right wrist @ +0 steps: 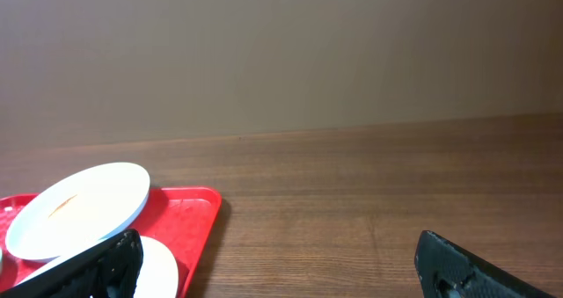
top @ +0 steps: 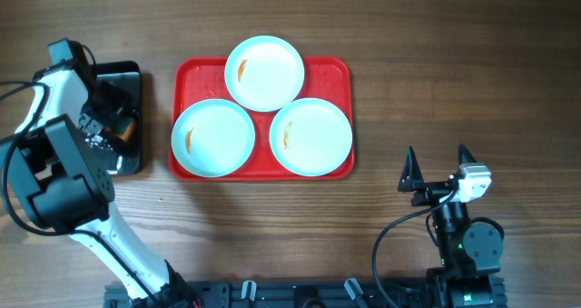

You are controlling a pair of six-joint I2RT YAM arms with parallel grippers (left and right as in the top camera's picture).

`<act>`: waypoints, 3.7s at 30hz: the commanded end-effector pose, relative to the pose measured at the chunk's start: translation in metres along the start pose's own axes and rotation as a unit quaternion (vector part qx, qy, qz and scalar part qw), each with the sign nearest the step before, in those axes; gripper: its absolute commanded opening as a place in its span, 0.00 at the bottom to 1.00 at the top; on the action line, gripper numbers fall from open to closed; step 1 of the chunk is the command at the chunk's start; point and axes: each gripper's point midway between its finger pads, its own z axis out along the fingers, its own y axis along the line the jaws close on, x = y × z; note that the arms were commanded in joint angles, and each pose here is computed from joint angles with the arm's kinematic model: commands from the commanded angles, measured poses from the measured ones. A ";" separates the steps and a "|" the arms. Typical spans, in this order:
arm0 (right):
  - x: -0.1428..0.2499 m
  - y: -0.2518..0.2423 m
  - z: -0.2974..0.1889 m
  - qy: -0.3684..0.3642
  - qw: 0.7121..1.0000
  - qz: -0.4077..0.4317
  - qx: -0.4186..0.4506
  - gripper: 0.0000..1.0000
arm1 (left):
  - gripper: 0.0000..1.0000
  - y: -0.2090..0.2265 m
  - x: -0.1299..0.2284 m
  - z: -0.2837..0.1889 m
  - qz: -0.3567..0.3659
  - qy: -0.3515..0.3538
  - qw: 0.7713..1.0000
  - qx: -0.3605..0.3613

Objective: Clean dirty plates on tray and stack at the side

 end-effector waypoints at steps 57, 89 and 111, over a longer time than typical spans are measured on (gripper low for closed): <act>-0.002 0.001 0.000 -0.004 1.000 0.004 -0.002 1.00 | 0.04 -0.012 -0.006 -0.103 0.113 0.011 0.922 0.370; -0.002 0.001 0.000 -0.004 1.000 0.004 -0.002 1.00 | 0.04 -0.028 -0.023 -0.184 0.056 0.037 0.760 0.646; -0.002 0.001 0.000 -0.004 1.000 0.004 -0.002 1.00 | 1.00 0.023 -0.022 -0.054 0.004 -0.027 0.946 0.324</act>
